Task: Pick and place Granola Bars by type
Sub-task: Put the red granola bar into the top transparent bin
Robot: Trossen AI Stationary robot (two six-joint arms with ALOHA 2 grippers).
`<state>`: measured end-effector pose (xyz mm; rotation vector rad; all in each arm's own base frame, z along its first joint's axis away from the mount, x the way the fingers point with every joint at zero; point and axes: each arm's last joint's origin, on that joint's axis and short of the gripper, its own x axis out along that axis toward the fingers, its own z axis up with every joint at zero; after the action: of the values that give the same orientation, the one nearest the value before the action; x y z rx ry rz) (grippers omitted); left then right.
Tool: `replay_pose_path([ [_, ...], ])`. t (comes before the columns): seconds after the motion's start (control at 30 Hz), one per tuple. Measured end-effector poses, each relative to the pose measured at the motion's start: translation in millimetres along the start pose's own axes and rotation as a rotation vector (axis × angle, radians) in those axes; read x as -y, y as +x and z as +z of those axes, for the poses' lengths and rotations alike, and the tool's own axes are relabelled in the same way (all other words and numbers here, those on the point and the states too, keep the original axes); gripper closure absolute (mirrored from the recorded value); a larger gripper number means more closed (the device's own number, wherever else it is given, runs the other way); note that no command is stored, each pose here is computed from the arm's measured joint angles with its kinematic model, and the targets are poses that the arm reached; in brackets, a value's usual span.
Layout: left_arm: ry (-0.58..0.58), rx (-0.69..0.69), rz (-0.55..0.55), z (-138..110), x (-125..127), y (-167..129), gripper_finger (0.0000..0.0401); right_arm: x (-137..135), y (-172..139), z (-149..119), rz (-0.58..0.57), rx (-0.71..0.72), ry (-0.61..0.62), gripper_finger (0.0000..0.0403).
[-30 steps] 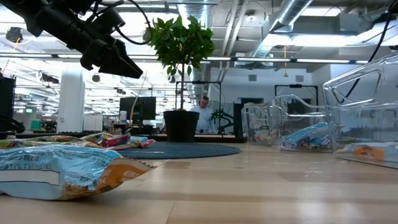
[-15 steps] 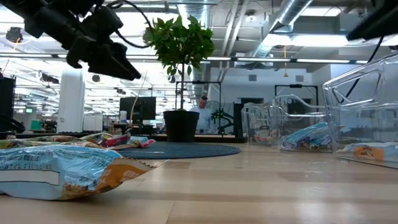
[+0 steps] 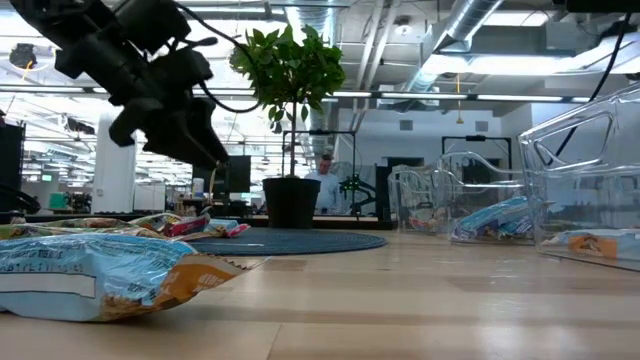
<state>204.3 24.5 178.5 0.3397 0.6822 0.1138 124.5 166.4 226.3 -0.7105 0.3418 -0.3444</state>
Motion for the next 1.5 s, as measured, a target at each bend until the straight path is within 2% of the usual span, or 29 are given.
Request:
replay_pose_path([
  [0.13,0.006,-0.035,-0.017,-4,2,7,0.0161,0,0,0,0.0,-0.001,0.0,0.0225],
  [0.37,0.044,-0.05,-0.116,-8,8,15,0.0161,0,0,0,0.001,-0.001,-0.001,0.0229],
  [0.77,0.039,-0.109,-0.116,-14,5,15,0.0161,0,0,0,0.012,-0.006,0.007,0.0239],
  [1.5,0.046,-0.114,-0.163,-16,6,16,0.0161,-1,0,0,0.034,-0.016,0.016,0.0239],
])
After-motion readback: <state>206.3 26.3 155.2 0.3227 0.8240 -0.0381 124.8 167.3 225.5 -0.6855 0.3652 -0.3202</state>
